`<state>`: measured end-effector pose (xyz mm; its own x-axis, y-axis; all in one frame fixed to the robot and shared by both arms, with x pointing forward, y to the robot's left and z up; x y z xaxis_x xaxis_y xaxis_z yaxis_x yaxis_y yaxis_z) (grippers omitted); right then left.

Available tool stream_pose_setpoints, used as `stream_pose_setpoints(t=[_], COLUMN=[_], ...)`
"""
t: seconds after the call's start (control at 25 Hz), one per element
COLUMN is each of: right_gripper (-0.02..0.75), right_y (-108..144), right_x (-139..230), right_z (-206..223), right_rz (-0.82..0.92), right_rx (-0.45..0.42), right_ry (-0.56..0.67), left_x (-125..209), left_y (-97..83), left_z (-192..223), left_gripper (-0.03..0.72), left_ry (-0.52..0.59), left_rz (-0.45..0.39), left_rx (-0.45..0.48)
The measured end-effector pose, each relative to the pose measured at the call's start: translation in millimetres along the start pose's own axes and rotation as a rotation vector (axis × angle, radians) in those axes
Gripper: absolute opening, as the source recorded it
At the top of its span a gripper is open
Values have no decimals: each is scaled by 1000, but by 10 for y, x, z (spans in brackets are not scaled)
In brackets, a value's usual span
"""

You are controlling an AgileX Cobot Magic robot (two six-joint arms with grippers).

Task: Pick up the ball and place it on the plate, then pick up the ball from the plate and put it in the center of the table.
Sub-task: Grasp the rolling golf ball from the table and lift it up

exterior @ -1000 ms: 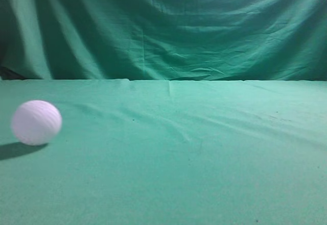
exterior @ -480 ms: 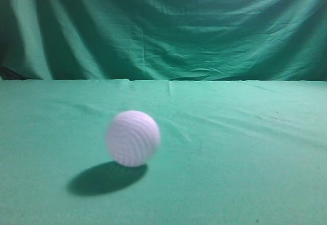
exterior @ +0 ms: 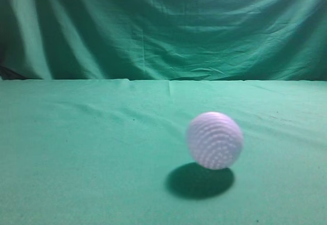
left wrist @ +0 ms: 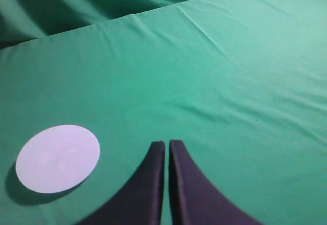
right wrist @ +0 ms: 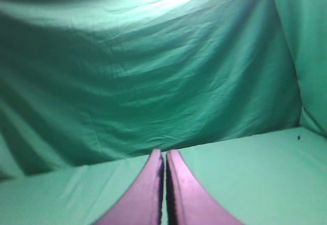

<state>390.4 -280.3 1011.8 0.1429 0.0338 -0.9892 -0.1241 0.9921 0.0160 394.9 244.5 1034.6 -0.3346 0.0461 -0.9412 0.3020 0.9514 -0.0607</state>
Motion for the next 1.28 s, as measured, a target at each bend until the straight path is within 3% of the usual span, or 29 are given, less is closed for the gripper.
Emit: stream_pose_setpoints(t=[0.2, 0.32, 0.48, 0.68, 1.08, 1.28], right_gripper=[0, 0, 0, 0, 0, 0], right_y=[88, 161, 193, 254, 555, 889], right_x=[-372, -376, -317, -290, 104, 310], right_z=[-32, -12, 28, 14, -35, -16], right_rz=[-70, -31, -21, -154, -332, -368], right_rx=[-45, -82, -99, -162, -487, -674], right_ry=[65, 199, 288, 424, 981, 1110], left_x=[147, 159, 268, 277, 226, 213], left_y=[6, 30, 65, 69, 93, 99], left_z=[73, 107, 171, 181, 179, 178], left_gripper=[0, 0, 0, 0, 0, 0], left_ry=[14, -7, -9, -14, -41, -48], left_rz=[-37, -58, -83, -91, -86, -86], left_rx=[4, -4, -16, -17, -28, -31])
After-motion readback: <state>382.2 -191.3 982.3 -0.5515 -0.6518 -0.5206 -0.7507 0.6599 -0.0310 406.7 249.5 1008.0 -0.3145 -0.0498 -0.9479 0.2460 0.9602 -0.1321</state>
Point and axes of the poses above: a point on each arm's last joint axis where the gripper is mounted, z pointing out along that axis toward the gripper, y along the wrist's bending axis when the last joint is at zero, x = y × z, the point moved 10 cm from there along z, pointing out along that axis toward the gripper, and after that the axes turned 9 degrees about -z, right-handed, at the moved point
